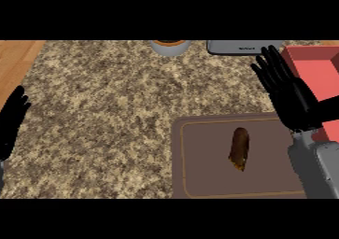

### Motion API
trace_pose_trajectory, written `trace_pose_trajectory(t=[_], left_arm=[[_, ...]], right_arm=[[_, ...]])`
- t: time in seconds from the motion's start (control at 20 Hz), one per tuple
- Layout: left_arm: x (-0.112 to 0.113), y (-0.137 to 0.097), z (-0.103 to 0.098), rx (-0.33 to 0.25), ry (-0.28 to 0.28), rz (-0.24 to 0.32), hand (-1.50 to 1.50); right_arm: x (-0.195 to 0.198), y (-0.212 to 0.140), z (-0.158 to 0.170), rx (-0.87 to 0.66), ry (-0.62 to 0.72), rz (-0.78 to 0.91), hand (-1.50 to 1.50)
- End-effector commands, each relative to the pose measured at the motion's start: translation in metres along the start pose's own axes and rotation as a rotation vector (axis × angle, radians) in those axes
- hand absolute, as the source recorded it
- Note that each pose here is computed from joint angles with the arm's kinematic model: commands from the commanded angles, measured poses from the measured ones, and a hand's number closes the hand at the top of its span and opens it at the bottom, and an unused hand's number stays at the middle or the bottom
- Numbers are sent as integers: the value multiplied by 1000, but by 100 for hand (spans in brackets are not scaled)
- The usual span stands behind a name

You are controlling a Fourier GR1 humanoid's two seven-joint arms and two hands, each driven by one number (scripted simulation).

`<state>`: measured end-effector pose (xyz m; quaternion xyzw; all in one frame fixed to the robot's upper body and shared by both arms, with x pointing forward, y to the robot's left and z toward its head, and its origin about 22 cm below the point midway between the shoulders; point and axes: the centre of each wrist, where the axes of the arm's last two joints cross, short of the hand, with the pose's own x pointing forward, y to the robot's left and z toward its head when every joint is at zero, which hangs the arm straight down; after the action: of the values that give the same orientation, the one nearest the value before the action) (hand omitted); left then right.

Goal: Pick the sweet potato from the tray and place it in the cardboard box

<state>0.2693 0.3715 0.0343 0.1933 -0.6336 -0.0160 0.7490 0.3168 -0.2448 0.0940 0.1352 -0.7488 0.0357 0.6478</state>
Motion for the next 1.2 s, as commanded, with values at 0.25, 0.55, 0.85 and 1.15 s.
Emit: trace_pose_trajectory(t=[0.25, 0.55, 0.85, 1.15], left_arm=[[20, -27, 10, -135, -59, 204, 0], [1, -26, 23, -184, -8, 266, 0], [15, -39, 25, -182, -15, 280, 0], [20, -41, 25, -213, -27, 267, 0]], right_arm=[[11, -25, 12, -286, 231, 647, -150], [26, 8, 34, -375, -201, 1018, -150], [28, 67, 58, -202, 18, 1249, -150], [24, 66, 50, -157, 446, 1623, -150]])
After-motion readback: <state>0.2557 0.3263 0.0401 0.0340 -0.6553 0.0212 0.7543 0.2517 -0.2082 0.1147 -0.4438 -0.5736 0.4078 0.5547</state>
